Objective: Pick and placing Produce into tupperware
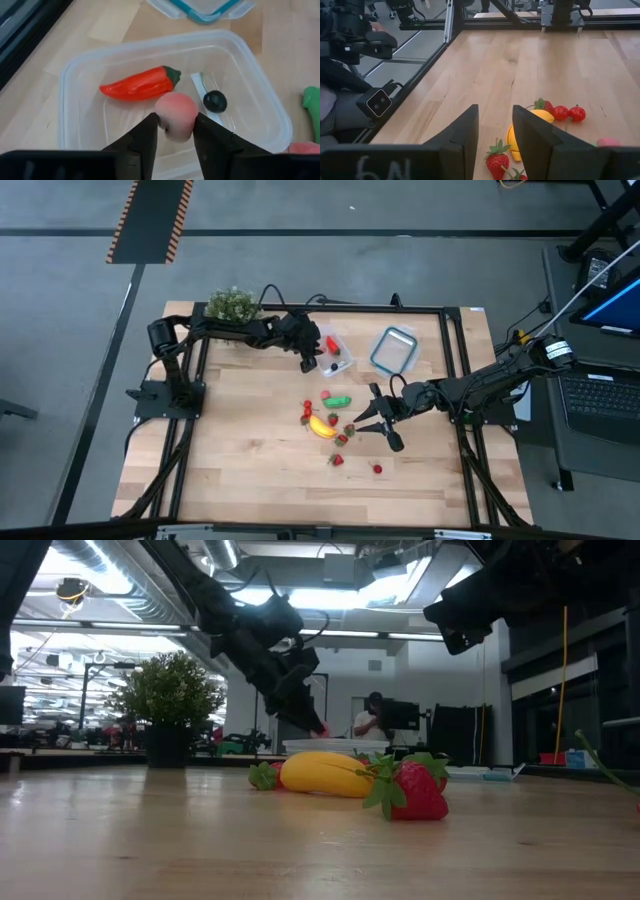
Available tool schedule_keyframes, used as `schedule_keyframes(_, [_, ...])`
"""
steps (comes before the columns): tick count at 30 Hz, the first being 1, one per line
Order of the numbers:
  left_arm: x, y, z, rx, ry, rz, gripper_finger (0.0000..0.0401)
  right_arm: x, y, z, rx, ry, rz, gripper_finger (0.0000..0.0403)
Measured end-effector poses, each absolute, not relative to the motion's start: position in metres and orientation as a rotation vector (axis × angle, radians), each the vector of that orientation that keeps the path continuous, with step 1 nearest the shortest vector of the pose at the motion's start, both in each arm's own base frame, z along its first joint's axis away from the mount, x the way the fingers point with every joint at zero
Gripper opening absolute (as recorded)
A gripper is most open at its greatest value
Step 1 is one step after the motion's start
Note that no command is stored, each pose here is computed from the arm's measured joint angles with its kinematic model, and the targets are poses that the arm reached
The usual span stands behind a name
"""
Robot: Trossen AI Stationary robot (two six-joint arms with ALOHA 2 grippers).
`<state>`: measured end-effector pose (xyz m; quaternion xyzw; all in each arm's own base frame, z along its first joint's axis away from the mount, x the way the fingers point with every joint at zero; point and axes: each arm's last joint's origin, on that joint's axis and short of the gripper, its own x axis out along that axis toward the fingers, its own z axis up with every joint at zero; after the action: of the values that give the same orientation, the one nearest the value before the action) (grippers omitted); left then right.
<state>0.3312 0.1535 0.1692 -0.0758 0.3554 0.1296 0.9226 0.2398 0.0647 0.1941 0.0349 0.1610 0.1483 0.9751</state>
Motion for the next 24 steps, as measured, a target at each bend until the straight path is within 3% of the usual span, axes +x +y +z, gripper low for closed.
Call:
schedule_keyframes(14, [0.332,0.152,0.171,-0.16,0.723,0.263,0.0153,0.24,0.065,0.194,0.072,0.326,0.299,0.0122])
schedule_keyframes(19, [0.334,0.149,0.175,-0.21,0.692,0.143,0.0147,0.24,0.065,0.194,0.072,0.326,0.299,0.0122])
schedule_keyframes(24, [0.329,0.14,0.205,-0.239,0.617,0.086,0.0132,0.24,0.065,0.194,0.07,0.326,0.299,0.0122])
